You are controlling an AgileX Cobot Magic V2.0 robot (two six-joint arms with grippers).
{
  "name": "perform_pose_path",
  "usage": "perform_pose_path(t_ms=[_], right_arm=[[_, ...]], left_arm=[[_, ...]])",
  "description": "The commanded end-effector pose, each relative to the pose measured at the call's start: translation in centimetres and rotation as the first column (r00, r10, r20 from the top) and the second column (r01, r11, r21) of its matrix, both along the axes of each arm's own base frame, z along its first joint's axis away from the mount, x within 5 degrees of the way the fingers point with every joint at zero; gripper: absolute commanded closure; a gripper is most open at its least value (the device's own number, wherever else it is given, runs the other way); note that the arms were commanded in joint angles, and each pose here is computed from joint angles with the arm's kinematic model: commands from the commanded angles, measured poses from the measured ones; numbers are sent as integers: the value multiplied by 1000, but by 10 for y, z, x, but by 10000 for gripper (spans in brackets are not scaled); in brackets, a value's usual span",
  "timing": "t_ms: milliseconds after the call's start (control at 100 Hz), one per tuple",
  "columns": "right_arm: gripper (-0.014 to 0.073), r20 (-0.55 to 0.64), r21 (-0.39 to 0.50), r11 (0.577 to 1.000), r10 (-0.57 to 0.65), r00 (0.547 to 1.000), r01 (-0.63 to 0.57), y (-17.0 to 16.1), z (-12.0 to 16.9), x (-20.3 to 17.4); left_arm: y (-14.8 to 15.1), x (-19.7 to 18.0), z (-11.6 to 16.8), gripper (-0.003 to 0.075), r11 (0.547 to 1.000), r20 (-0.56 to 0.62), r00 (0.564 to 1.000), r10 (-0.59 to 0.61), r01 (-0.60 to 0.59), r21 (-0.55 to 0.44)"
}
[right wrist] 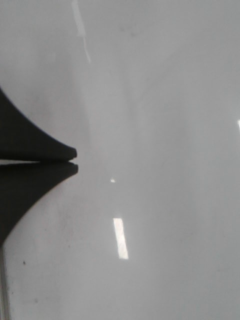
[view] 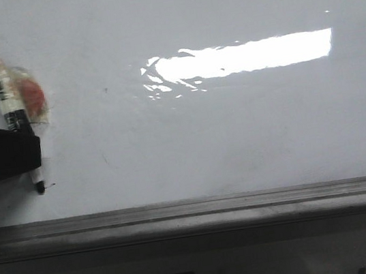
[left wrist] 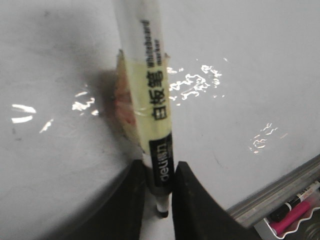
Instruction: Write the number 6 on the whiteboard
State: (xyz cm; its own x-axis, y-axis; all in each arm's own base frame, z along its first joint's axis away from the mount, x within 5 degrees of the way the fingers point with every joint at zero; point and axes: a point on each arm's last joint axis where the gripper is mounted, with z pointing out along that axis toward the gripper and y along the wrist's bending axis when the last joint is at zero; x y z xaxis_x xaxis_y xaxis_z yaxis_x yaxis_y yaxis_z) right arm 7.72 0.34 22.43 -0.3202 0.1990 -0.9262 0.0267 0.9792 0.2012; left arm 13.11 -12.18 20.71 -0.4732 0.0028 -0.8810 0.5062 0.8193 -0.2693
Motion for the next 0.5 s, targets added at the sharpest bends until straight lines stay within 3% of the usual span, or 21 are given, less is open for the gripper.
perform_pose_path(t_ms=[0,340,490], right_arm=[[648,89,3,998,56,994,-56,5,20,3],[648,19,-6,937,350,936,-350,30,19,2],[648,-83,-125,860,488,869,-495,43,27,7]], left_arm=[[-1,5,2,739,998,-26,999,46,-47,-36],[-2,3,6,739,998,-5,999,36,-36,-54],[-2,-5,19,739,998,90,995,-43,47,-49]])
